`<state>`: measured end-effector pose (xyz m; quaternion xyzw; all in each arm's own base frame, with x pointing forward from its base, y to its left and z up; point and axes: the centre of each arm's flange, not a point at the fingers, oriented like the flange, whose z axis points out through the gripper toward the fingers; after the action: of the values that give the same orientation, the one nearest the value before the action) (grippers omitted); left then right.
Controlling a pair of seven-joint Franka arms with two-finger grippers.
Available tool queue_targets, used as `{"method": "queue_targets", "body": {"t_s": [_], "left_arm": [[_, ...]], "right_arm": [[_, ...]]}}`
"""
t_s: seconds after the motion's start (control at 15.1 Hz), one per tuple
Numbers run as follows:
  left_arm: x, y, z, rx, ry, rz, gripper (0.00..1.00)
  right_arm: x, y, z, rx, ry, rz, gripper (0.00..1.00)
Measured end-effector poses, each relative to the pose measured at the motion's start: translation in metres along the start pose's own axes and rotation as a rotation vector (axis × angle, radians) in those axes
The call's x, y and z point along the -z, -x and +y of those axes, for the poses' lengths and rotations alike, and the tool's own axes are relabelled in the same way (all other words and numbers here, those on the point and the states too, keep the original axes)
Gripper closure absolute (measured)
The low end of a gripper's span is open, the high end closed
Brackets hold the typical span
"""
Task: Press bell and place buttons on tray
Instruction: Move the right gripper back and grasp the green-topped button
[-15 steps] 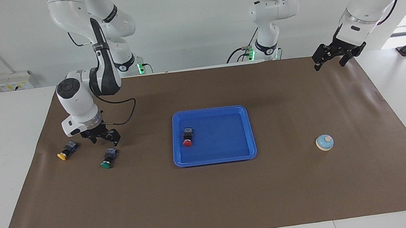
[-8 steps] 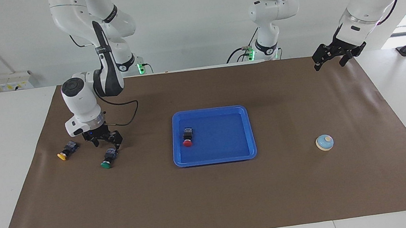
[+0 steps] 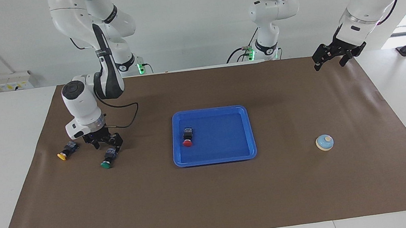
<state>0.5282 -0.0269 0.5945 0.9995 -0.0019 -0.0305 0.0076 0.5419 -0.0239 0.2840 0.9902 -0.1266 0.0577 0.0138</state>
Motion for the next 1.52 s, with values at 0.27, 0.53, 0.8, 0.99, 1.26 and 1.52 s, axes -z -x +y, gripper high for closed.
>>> {"method": "queue_targets", "body": {"t_s": [0.27,0.53,0.8,0.99,1.26,1.52], "left_arm": [[0.000,0.000,0.000,0.000,0.000,0.000,0.00],[0.000,0.000,0.000,0.000,0.000,0.000,0.00],[0.000,0.000,0.000,0.000,0.000,0.000,0.00],[0.000,0.000,0.000,0.000,0.000,0.000,0.00],[0.000,0.000,0.000,0.000,0.000,0.000,0.00],[0.000,0.000,0.000,0.000,0.000,0.000,0.00]], "right_arm": [[0.003,-0.004,0.000,-0.002,-0.002,0.008,0.03],[0.003,-0.008,0.000,-0.003,-0.003,0.013,0.03],[-0.005,-0.019,-0.003,-0.003,-0.004,0.012,0.03],[-0.011,-0.022,-0.004,-0.003,-0.004,0.006,0.08],[-0.006,-0.025,-0.010,0.006,-0.008,0.016,0.48],[-0.002,-0.027,-0.016,0.015,-0.002,-0.015,0.58]]}}
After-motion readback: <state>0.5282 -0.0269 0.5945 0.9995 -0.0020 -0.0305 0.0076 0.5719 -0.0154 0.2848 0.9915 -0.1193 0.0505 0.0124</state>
